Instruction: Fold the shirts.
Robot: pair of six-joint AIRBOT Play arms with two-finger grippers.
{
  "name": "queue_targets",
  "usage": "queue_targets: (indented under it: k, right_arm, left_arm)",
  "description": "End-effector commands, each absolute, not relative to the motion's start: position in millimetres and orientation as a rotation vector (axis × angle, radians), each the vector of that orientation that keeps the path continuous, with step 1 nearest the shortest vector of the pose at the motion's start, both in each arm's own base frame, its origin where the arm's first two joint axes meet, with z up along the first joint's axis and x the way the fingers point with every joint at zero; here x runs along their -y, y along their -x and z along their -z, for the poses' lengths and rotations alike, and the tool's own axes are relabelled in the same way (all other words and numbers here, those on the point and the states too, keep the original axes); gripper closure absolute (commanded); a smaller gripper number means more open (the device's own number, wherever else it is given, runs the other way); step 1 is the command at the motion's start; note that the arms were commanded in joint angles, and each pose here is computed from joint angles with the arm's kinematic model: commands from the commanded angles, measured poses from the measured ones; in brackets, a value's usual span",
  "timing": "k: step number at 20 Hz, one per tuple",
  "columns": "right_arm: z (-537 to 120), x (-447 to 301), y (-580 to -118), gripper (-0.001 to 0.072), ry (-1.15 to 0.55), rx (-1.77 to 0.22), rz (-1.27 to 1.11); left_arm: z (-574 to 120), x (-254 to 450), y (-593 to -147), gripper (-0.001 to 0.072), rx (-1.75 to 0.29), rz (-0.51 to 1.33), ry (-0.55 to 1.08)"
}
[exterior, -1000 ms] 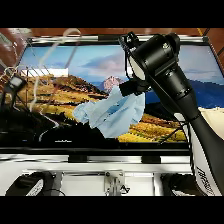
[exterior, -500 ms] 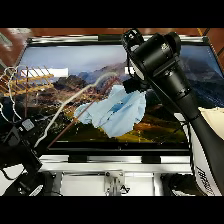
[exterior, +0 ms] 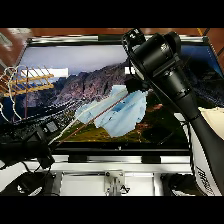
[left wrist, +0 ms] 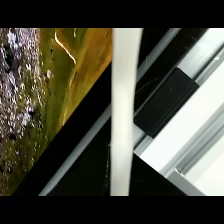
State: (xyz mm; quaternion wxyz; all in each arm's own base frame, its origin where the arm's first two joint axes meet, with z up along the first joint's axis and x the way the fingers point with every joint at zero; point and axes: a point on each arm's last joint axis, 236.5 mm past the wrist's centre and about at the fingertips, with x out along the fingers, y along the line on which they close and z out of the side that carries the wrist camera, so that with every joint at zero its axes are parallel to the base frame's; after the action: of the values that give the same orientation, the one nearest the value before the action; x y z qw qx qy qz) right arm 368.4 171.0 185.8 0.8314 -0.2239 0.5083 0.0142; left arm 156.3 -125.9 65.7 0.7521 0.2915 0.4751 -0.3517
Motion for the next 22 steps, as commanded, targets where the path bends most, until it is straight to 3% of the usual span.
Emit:
queue_targets:
  k: [1, 10, 15, 18, 22]
  right_arm:
    - [-185.8, -170.7, -367.3, 0.0657, 0.475, -1.082, -0.029]
    - [-218.4, -203.6, -381.5, 0.0657, 0.428, -0.938, -0.186]
    - [-243.5, -255.8, -347.0, 0.0658, 0.425, -0.864, -0.390]
    - [-252.0, -279.0, -310.6, 0.0657, 0.460, -0.849, -0.478]
    - [-266.8, -283.8, -279.2, 0.0657, 0.498, -0.814, -0.487]
  left_arm:
    - [-58.1, 151.9, -189.7, 0.0669, -0.948, 0.776, -0.647]
    - [-28.3, 179.6, -222.4, 0.0669, -0.926, 0.836, -0.741]
    - [-3.1, 218.3, -208.4, 0.0669, -1.067, 0.885, -0.493]
    - [-10.8, 253.8, -208.5, 0.0669, -1.054, 0.937, -0.317]
    - [-37.8, 272.2, -214.9, 0.0668, -1.013, 0.949, -0.216]
